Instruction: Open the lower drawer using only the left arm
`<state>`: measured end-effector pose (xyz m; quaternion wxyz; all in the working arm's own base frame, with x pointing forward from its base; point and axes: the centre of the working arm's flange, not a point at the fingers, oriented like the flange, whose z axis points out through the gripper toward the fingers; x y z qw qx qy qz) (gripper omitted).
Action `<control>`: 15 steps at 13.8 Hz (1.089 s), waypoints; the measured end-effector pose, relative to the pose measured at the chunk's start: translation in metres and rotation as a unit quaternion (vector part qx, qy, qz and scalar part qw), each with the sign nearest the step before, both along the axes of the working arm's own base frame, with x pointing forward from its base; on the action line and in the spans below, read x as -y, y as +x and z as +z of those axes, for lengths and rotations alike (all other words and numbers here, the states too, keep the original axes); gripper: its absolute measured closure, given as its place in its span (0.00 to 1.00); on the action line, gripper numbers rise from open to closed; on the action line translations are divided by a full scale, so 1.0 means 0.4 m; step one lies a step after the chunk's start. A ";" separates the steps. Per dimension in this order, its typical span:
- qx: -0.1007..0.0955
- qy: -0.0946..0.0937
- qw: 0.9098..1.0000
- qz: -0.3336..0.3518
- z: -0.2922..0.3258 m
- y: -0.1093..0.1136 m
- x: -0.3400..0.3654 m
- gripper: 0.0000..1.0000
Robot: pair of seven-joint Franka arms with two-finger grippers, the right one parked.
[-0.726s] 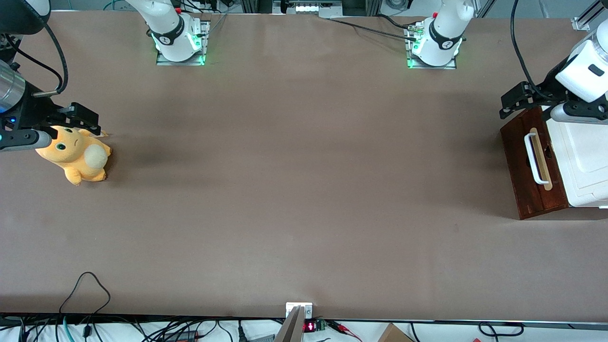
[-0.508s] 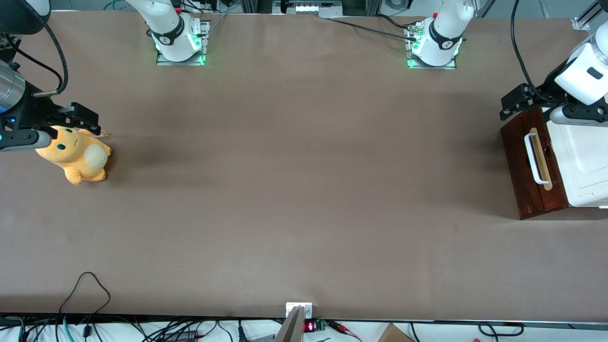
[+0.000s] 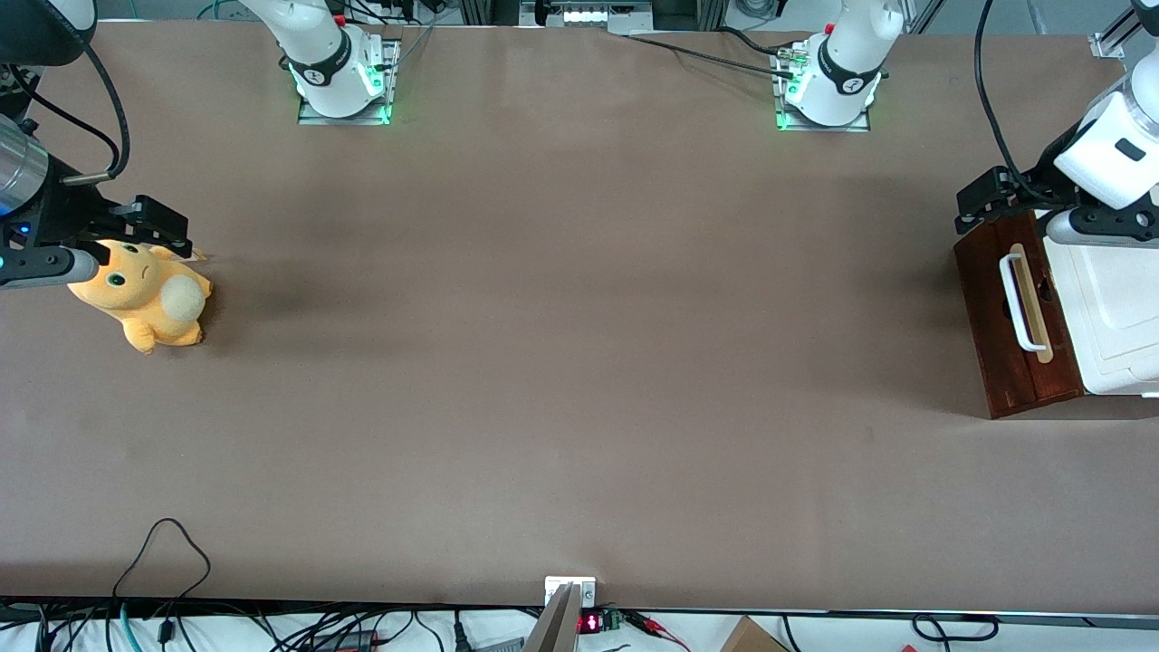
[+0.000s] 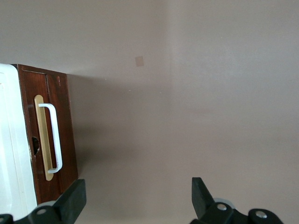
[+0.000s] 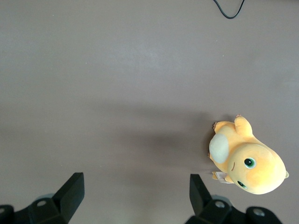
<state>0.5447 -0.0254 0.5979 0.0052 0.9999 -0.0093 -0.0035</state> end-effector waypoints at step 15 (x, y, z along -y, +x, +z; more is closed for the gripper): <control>-0.091 0.096 0.991 0.013 -0.120 0.046 -0.026 0.00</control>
